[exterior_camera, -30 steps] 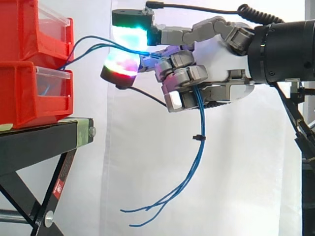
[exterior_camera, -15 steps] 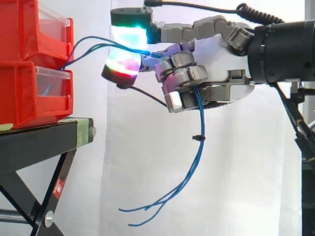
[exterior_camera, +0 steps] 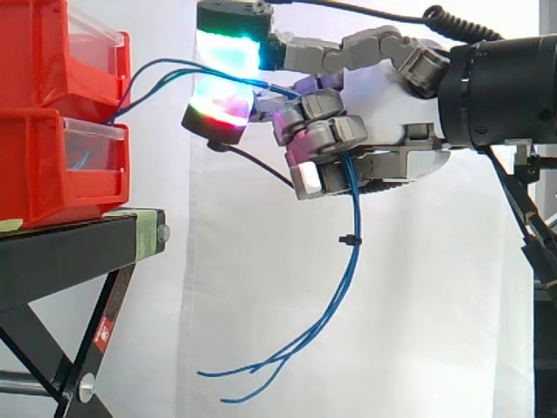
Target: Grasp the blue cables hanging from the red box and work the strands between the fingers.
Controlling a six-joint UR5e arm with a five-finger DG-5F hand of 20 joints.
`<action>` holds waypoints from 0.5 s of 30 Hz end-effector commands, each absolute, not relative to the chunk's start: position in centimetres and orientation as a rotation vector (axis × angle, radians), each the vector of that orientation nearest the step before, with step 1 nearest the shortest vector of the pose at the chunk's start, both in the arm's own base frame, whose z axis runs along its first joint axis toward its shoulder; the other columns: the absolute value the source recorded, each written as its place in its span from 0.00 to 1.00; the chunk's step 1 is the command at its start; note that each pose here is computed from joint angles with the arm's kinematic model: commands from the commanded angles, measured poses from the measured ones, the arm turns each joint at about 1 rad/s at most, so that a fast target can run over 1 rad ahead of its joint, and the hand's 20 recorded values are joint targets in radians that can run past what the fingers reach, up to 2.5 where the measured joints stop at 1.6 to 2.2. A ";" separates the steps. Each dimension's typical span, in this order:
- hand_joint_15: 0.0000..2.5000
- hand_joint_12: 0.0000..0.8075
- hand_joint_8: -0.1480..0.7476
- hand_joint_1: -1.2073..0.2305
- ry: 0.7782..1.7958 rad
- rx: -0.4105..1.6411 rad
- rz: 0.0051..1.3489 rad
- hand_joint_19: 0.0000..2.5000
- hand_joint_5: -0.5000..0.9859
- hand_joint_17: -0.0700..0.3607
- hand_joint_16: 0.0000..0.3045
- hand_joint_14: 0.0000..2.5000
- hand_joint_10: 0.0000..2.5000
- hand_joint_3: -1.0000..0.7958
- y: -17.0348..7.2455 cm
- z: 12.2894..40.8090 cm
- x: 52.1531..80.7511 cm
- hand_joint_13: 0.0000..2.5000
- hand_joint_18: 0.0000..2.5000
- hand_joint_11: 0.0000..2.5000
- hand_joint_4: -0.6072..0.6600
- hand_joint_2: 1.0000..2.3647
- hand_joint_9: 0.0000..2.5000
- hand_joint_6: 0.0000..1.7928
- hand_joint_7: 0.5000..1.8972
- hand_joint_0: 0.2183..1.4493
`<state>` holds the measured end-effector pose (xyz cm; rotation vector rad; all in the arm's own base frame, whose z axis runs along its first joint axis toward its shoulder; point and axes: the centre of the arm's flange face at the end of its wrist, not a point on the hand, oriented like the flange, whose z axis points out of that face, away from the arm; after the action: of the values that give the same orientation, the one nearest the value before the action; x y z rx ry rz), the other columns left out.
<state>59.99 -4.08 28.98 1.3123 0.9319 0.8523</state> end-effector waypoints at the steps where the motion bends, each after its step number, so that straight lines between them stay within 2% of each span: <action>1: 0.63 0.63 0.63 0.31 0.933 1.311 0.855 0.33 0.29 0.46 0.19 1.00 1.00 0.51 -3.9 29.1 60.0 0.40 0.51 0.97 0.55 0.01 0.26 0.79 0.31 0.61; 2: 0.63 0.63 0.63 0.32 0.934 1.312 0.854 0.33 0.29 0.46 0.19 1.00 1.00 0.56 -3.9 29.0 60.0 0.40 0.51 0.97 0.53 0.00 0.26 0.80 0.29 0.64; 4: 0.63 0.63 0.63 0.36 0.935 1.311 0.855 0.33 0.30 0.46 0.19 1.00 1.00 0.47 -3.9 29.0 60.0 0.40 0.51 0.97 0.55 0.25 0.26 0.81 0.27 0.53; 5: 0.63 0.63 0.63 0.39 0.934 1.312 0.854 0.33 0.30 0.46 0.19 1.00 1.00 0.42 -3.9 29.0 60.0 0.40 0.51 0.97 0.58 0.29 0.26 0.81 0.28 0.48; 6: 0.63 0.63 0.63 0.41 0.934 1.312 0.854 0.33 0.31 0.46 0.19 1.00 1.00 0.38 -3.9 29.0 60.0 0.40 0.51 0.97 0.60 0.09 0.26 0.77 0.31 0.48; 7: 0.63 0.63 0.63 0.42 0.934 1.312 0.854 0.33 0.31 0.46 0.19 1.00 1.00 0.37 -3.9 29.0 60.0 0.40 0.51 0.97 0.60 0.04 0.26 0.76 0.31 0.50; 8: 0.63 0.63 0.63 0.43 0.935 1.312 0.853 0.33 0.34 0.46 0.19 1.00 1.00 0.37 -3.9 28.9 60.0 0.40 0.51 0.97 0.58 0.00 0.26 0.71 0.33 0.52; 9: 0.63 0.63 0.63 0.45 0.936 1.311 0.854 0.33 0.35 0.46 0.19 1.00 1.00 0.38 -3.9 29.0 60.0 0.40 0.51 0.97 0.57 0.00 0.26 0.68 0.33 0.53; 11: 0.63 0.63 0.63 0.47 0.938 1.314 0.851 0.33 0.40 0.46 0.19 1.00 1.00 0.45 -4.0 29.0 59.9 0.40 0.51 0.97 0.57 0.04 0.26 0.56 0.34 0.57; 12: 0.63 0.63 0.63 0.47 0.942 1.315 0.850 0.33 0.51 0.46 0.19 1.00 1.00 0.54 -3.9 28.9 59.9 0.40 0.51 0.97 0.56 0.00 0.26 0.29 0.48 0.65; 14: 0.63 0.63 0.63 0.46 0.942 1.315 0.850 0.33 0.63 0.46 0.19 1.00 1.00 0.57 -3.9 28.9 59.9 0.40 0.51 0.97 0.55 0.00 0.26 0.06 0.61 0.69; 15: 0.63 0.63 0.63 0.46 0.943 1.315 0.849 0.33 0.68 0.46 0.19 1.00 1.00 0.55 -3.9 28.8 59.9 0.40 0.51 0.97 0.55 0.01 0.26 0.00 0.65 0.71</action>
<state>59.93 -3.90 28.92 1.3140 0.9403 0.8504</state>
